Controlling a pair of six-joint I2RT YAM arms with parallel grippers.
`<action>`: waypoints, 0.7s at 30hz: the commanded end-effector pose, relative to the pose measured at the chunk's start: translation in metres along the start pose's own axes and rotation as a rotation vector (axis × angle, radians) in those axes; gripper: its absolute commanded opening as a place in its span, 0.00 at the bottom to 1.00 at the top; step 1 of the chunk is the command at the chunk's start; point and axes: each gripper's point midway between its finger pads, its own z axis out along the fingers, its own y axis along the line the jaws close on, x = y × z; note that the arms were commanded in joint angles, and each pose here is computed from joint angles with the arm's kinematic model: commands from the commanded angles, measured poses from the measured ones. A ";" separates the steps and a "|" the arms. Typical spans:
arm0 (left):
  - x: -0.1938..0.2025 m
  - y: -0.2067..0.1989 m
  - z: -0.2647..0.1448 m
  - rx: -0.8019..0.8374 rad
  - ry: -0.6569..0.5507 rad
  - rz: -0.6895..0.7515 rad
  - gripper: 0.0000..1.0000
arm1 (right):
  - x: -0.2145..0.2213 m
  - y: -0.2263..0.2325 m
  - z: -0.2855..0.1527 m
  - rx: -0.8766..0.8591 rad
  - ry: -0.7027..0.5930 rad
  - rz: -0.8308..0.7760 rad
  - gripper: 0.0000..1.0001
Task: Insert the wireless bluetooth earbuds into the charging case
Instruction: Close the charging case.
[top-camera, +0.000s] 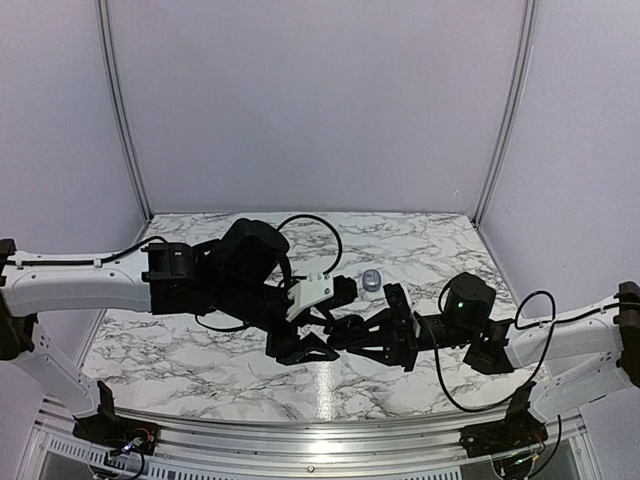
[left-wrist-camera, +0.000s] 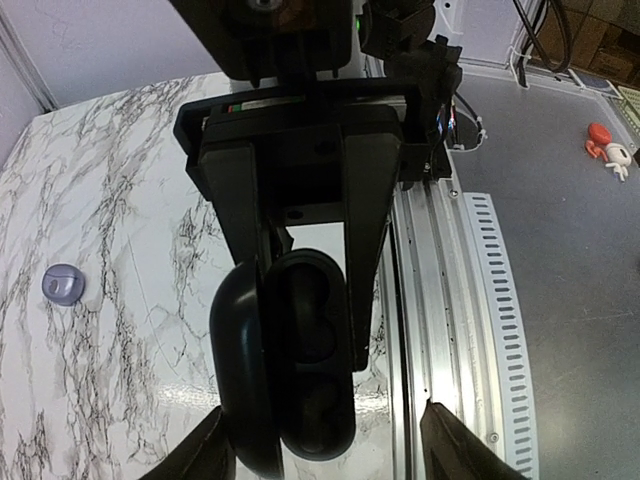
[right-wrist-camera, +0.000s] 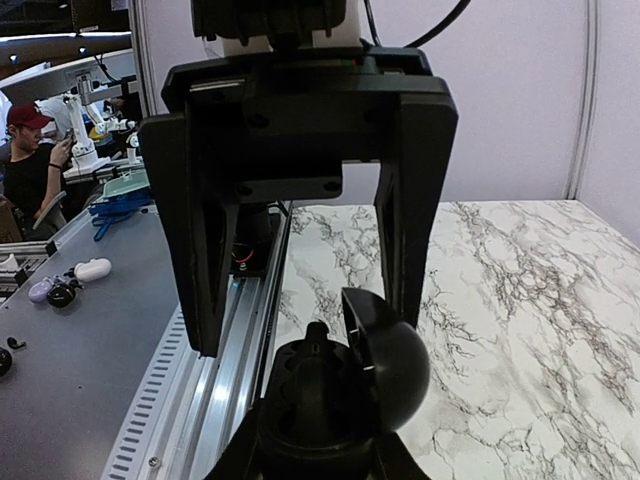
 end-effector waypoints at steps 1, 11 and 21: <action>-0.012 -0.020 -0.002 0.078 -0.065 0.070 0.63 | -0.014 -0.002 -0.002 0.005 -0.044 0.006 0.00; -0.009 -0.028 0.006 0.027 -0.036 0.156 0.59 | -0.013 -0.012 -0.004 0.017 -0.052 0.062 0.00; -0.006 0.011 0.002 -0.204 -0.004 0.140 0.62 | -0.011 -0.020 -0.005 0.047 -0.046 0.095 0.00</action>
